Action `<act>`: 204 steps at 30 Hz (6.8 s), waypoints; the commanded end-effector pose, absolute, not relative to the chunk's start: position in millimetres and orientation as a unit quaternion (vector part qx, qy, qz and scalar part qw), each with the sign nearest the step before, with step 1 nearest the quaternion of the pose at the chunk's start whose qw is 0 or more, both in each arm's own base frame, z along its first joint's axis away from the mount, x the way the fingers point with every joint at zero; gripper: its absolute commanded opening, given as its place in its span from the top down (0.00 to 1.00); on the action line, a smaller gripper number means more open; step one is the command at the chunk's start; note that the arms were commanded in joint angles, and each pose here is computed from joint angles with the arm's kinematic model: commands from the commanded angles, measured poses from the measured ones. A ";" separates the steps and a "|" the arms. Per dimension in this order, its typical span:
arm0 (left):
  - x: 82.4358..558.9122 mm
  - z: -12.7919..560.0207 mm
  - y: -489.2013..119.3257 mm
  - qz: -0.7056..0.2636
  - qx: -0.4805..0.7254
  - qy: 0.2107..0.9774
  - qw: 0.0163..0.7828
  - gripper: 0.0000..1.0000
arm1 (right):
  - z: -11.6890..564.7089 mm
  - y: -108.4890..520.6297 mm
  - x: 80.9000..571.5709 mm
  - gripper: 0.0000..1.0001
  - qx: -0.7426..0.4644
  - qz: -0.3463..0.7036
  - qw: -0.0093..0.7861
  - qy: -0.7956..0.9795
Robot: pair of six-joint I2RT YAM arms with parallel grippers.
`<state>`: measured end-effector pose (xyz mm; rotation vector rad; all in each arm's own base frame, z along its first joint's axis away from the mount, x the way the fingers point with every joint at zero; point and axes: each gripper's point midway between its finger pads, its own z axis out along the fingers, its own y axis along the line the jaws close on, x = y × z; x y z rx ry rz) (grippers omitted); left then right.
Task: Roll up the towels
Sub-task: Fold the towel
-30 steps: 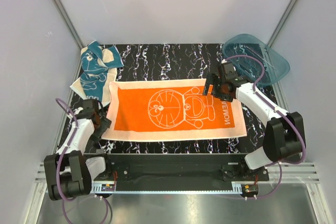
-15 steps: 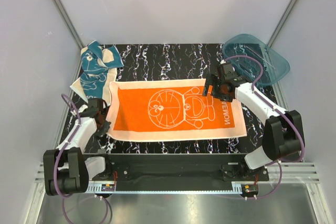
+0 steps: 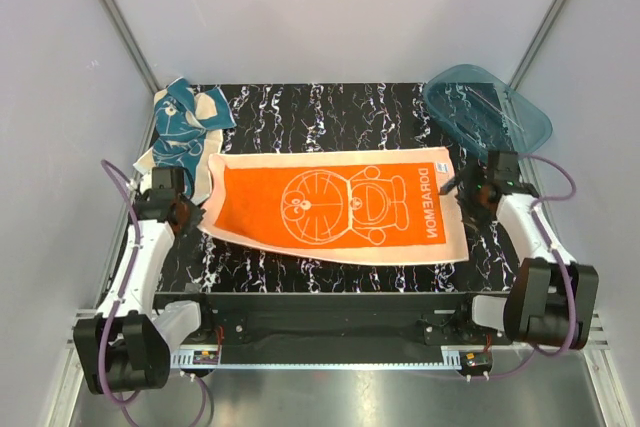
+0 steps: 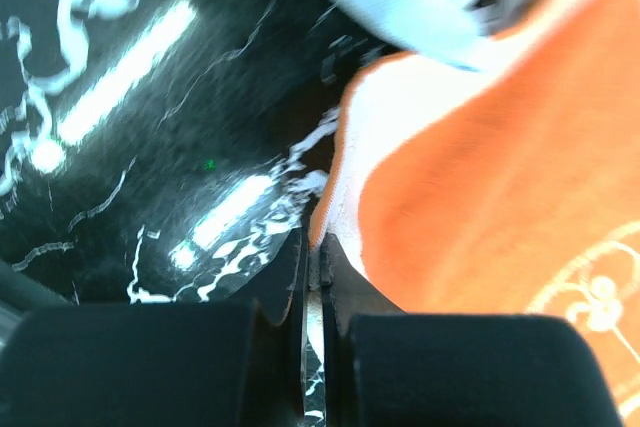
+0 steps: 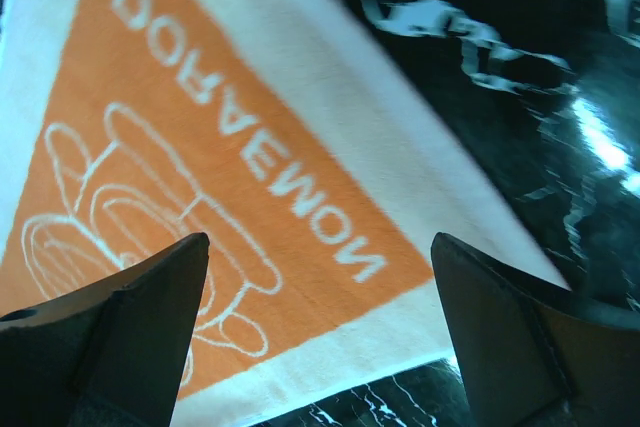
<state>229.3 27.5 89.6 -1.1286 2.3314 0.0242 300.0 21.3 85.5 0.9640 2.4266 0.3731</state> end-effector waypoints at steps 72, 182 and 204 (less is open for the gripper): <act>240.6 152.4 6.9 -0.093 -0.319 0.887 0.320 1.00 | 157.3 -10.8 201.4 1.00 0.502 0.115 0.306 0.801; 374.4 57.0 41.3 -0.001 -0.275 0.947 0.168 0.85 | 10.1 45.8 408.1 0.57 0.312 0.194 0.170 0.914; 334.7 65.2 95.8 0.121 -0.284 0.942 0.128 0.72 | -4.8 6.6 365.1 0.48 0.353 0.101 0.146 0.918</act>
